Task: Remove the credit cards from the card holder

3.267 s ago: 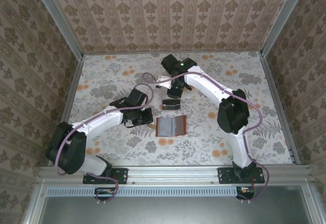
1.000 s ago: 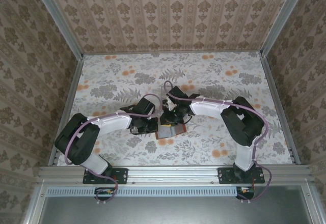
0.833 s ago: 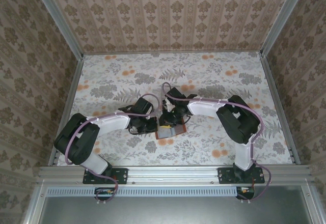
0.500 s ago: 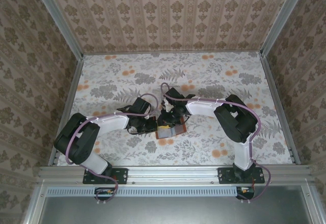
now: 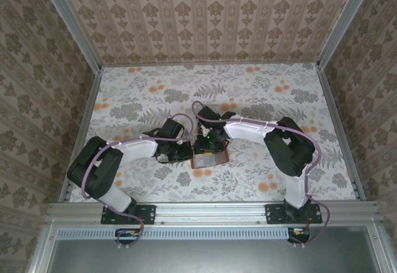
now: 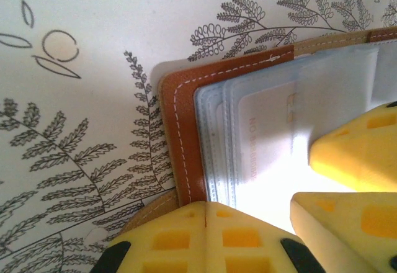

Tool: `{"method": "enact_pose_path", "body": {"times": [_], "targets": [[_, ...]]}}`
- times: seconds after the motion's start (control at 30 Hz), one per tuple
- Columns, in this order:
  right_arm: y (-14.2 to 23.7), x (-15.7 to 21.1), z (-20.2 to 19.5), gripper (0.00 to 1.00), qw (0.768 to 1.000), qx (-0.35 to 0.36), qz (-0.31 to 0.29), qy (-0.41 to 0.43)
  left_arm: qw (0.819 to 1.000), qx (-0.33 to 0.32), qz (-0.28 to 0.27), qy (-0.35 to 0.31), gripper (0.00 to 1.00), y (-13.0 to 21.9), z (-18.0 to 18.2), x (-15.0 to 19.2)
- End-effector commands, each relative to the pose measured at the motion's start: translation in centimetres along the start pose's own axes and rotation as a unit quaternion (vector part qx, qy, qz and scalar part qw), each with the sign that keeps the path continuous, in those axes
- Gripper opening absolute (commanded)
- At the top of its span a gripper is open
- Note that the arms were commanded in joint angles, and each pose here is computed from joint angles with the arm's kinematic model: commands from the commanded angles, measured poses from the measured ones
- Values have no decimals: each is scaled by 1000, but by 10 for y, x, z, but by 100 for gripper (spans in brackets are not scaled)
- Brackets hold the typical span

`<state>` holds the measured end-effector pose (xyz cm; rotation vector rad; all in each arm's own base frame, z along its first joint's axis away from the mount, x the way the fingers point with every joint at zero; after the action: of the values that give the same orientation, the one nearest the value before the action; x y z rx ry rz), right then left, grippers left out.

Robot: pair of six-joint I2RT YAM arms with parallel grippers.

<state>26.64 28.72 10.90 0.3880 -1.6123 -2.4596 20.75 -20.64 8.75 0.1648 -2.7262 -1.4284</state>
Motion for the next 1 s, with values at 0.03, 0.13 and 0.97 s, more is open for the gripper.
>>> {"method": "enact_pose_path", "body": {"times": [0.03, 0.13, 0.97], "targets": [[23, 9, -6, 46, 995, 99, -1, 26, 1000, -18, 12, 9, 1, -8, 10, 2], [28, 10, -8, 48, 992, 124, -1, 34, 1000, -18, 17, 6, 1, -9, 9, 2], [57, 23, -25, 16, 987, 159, -22, 27, 999, -37, 22, -6, 2, -8, 1, -4]]}}
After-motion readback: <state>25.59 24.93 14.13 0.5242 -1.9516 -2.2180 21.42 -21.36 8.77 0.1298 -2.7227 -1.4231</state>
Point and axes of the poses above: each hand's point on the last joint's axis, 136 mm out from that joint toward the fingers, its own y axis back along the fingers, its own z axis along the line the jaws close on, x = y × z, the point moved 8 cm from there along y, back along the fingers, and after that the axes turned 9 degrees about y, right-handed, at the moved point
